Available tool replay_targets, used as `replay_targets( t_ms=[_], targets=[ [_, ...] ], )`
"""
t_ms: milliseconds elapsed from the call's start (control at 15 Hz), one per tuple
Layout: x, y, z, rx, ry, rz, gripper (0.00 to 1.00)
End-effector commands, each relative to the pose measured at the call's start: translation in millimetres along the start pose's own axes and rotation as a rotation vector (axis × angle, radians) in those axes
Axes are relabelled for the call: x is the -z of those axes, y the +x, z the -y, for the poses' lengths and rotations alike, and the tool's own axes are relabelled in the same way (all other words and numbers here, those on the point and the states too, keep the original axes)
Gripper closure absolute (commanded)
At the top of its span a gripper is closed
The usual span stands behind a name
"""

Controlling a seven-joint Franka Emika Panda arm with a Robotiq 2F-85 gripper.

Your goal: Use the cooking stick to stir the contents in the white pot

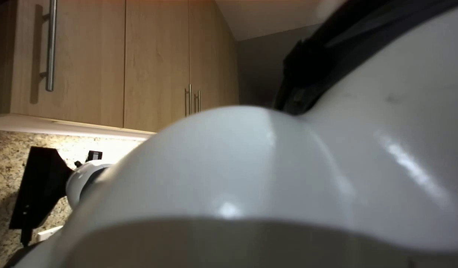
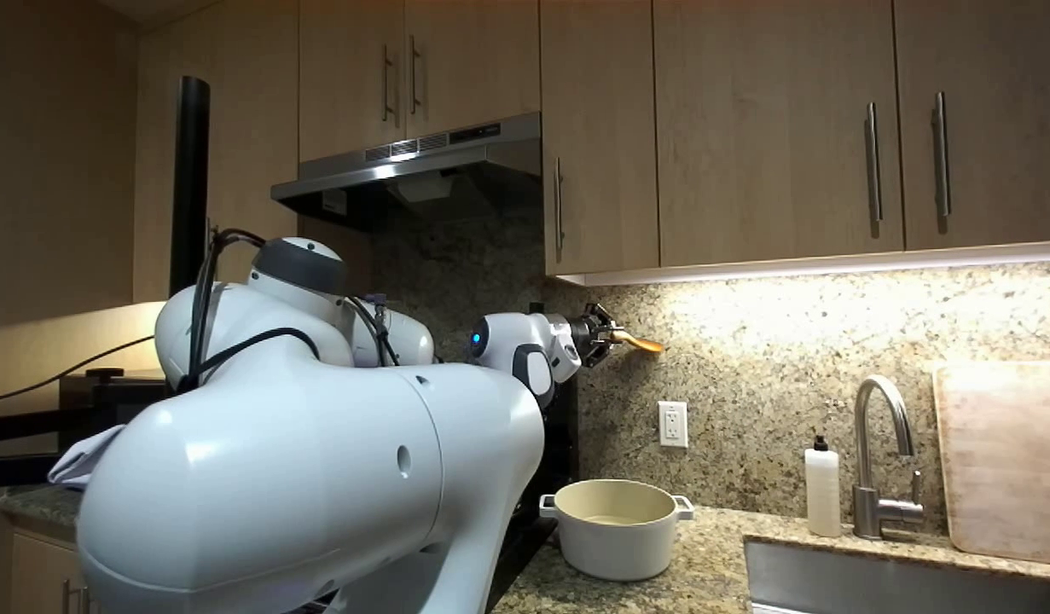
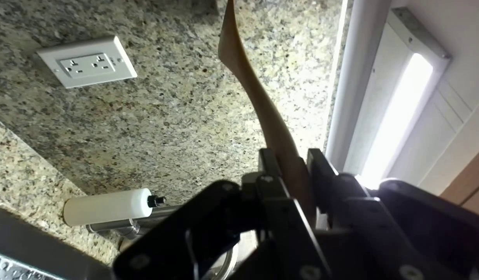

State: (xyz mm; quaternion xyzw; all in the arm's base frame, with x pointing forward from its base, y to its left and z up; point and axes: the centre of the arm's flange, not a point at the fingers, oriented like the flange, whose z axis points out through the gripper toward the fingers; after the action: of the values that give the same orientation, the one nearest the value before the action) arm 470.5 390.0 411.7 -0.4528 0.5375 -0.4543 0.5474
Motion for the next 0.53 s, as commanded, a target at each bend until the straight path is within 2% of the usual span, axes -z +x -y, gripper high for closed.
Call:
replay_targets(
  t_ms=[0,267,467],
  targets=[
    [26.3,75.6,-0.2,-0.046,0.069,-0.035,0.94],
    [15.9,112.3,11.7,0.0,0.001,-0.058,0.94],
    [2.7,119.7,16.5,0.038,-0.079,-0.021,0.94]
  ],
)
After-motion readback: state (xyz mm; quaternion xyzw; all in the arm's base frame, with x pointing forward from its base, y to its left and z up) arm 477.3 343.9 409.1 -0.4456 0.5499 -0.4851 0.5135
